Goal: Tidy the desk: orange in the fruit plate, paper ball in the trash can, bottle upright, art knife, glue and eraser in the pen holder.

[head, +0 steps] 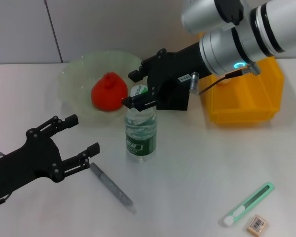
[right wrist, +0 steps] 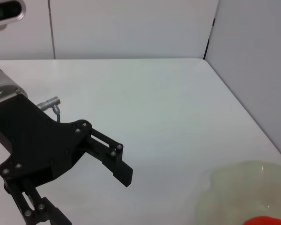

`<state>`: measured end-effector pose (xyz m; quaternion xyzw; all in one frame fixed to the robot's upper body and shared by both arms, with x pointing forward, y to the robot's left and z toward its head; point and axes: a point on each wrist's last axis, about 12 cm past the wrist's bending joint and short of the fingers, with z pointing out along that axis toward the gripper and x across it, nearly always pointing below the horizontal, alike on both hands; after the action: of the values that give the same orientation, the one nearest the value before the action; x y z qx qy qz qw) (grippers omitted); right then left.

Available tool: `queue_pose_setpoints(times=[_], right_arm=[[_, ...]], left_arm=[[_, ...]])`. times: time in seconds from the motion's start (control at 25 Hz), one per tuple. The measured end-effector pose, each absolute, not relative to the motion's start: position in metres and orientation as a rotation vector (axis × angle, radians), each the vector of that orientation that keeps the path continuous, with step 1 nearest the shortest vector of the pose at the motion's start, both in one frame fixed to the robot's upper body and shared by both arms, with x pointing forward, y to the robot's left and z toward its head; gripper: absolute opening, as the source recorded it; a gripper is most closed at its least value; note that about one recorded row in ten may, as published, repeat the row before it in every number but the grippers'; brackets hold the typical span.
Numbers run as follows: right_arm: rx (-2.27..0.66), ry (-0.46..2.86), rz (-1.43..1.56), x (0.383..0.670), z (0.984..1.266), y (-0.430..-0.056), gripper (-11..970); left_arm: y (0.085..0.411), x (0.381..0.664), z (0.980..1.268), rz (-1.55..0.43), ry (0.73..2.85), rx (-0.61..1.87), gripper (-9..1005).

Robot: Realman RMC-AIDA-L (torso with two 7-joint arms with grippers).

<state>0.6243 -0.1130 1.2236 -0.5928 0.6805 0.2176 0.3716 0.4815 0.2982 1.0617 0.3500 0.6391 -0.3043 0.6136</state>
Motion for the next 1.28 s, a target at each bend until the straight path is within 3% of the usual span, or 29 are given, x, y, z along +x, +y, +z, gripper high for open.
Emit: queue_pose_setpoints(times=[0.8, 1.28], right_arm=[[-1.43, 1.632, 0.546, 0.608, 1.249, -0.129, 640], [-1.193, 1.436, 0.642, 0.578, 1.255, -0.186, 639]], left_arm=[[0.298, 0.481, 1.062, -0.709, 1.47, 0.807, 827], [0.298, 0.48, 1.062, -0.713, 1.473, 0.801, 827]])
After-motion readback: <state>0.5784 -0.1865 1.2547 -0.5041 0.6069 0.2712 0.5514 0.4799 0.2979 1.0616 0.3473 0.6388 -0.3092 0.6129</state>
